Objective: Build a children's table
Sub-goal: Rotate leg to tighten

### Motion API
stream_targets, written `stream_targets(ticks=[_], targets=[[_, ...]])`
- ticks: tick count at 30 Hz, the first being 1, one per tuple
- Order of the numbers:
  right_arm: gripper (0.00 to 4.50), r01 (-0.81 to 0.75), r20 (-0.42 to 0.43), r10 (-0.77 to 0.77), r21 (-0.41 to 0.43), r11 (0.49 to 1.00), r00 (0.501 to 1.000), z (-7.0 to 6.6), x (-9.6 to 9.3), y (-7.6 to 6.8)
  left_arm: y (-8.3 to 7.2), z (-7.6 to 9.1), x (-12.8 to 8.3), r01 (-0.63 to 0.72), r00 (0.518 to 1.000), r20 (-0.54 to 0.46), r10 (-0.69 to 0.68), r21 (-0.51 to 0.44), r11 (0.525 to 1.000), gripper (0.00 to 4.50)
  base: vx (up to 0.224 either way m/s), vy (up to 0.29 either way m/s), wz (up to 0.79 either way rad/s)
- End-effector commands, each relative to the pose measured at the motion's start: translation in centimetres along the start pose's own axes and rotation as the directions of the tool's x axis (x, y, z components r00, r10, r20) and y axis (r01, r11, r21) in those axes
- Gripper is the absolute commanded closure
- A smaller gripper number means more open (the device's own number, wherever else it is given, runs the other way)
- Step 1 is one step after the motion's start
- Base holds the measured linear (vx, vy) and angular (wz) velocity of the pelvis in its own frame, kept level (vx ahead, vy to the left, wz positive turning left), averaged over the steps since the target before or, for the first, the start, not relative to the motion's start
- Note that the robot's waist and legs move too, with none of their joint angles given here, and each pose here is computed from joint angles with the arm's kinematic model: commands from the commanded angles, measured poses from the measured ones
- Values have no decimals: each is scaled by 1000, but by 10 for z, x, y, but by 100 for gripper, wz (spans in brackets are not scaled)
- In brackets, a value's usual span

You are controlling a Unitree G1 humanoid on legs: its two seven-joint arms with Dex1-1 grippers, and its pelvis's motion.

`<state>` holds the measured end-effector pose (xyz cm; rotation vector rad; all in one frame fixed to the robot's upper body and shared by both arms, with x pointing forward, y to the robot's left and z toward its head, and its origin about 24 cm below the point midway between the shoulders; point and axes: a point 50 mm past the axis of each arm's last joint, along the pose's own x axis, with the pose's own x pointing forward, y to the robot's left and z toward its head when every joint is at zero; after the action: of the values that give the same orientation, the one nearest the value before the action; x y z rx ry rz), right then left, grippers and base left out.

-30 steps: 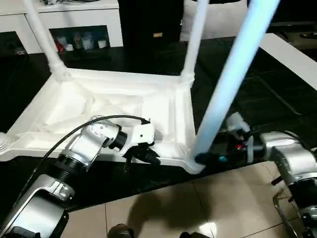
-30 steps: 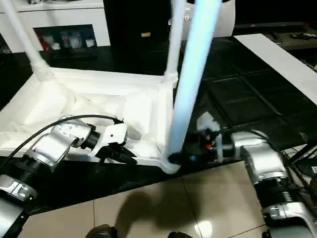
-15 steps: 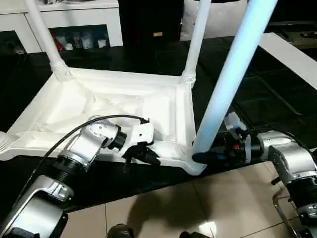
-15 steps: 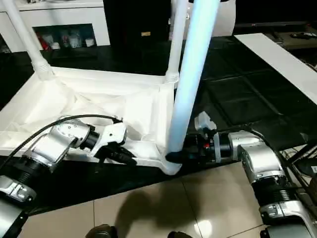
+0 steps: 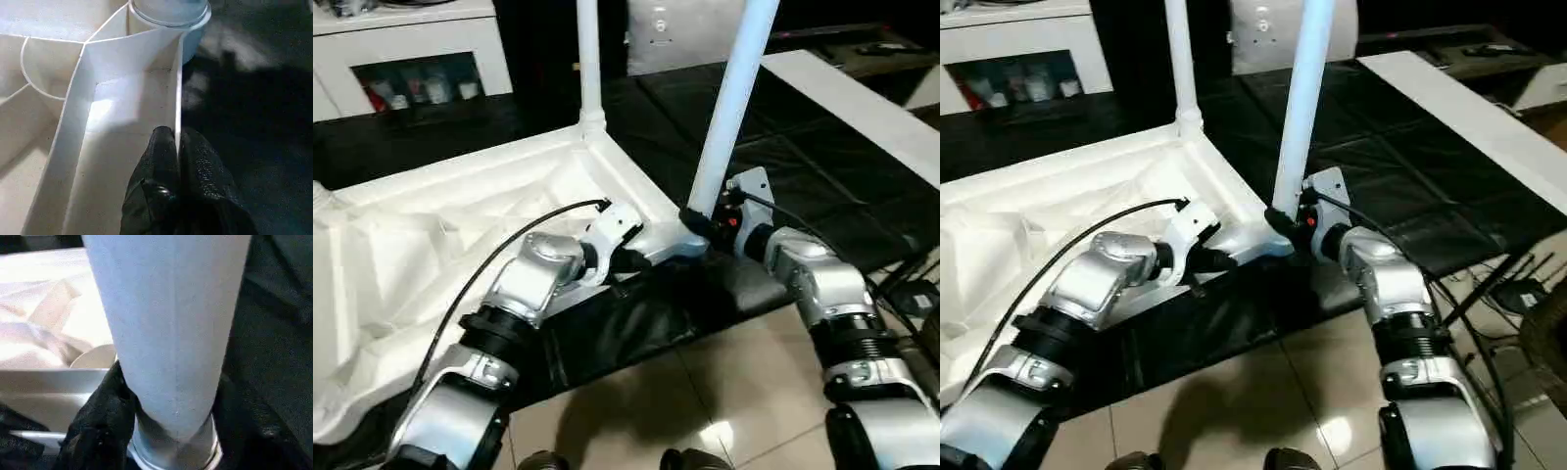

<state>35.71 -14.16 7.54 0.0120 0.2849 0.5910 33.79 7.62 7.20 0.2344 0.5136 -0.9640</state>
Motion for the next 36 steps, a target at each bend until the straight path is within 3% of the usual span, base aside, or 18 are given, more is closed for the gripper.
stream_targets(ticks=[1,3,6,11,12,20,25,29,30,34,36], targets=[[175,-50,-39,51,41,998,998,-14,8,15,-8,14,4,22,997,69,-23,14,1000,450,0,0,0],[141,-76,-15,77,43,996,997,-12,7,17,-8,15,3,24,997,70,-27,43,999,450,0,0,0],[136,-95,5,95,29,995,995,-11,3,15,-7,13,1,32,997,62,-36,62,998,450,0,0,0],[93,-179,54,183,-71,981,982,-3,-24,-6,0,3,-8,87,995,32,-92,145,986,450,0,0,0],[93,-224,21,229,-130,966,973,-3,-38,-14,4,-1,-12,120,992,8,-123,173,978,450,0,0,0],[14,-344,-69,337,-184,921,939,-3,-72,-34,10,-8,-22,222,975,-63,-212,263,939,450,0,0,0],[9,-452,-151,426,-278,847,892,-5,-88,-34,2,-10,-28,371,928,-106,-356,328,869,450,0,0,0],[9,-547,-171,520,-234,804,837,-5,-92,-30,-3,-14,-31,457,889,-161,-429,357,814,450,0,0,0],[35,-571,-176,543,-224,790,821,-5,-92,-28,-4,-15,-31,481,877,-185,-444,367,796,450,0,0,0],[69,-678,-199,650,-154,718,733,-8,-90,-19,-9,-18,-35,561,828,-252,-501,400,725,450,0,0,0],[86,-690,-207,660,-148,708,722,-9,-89,-17,-9,-18,-36,565,825,-256,-504,403,720,450,0,0,0]])
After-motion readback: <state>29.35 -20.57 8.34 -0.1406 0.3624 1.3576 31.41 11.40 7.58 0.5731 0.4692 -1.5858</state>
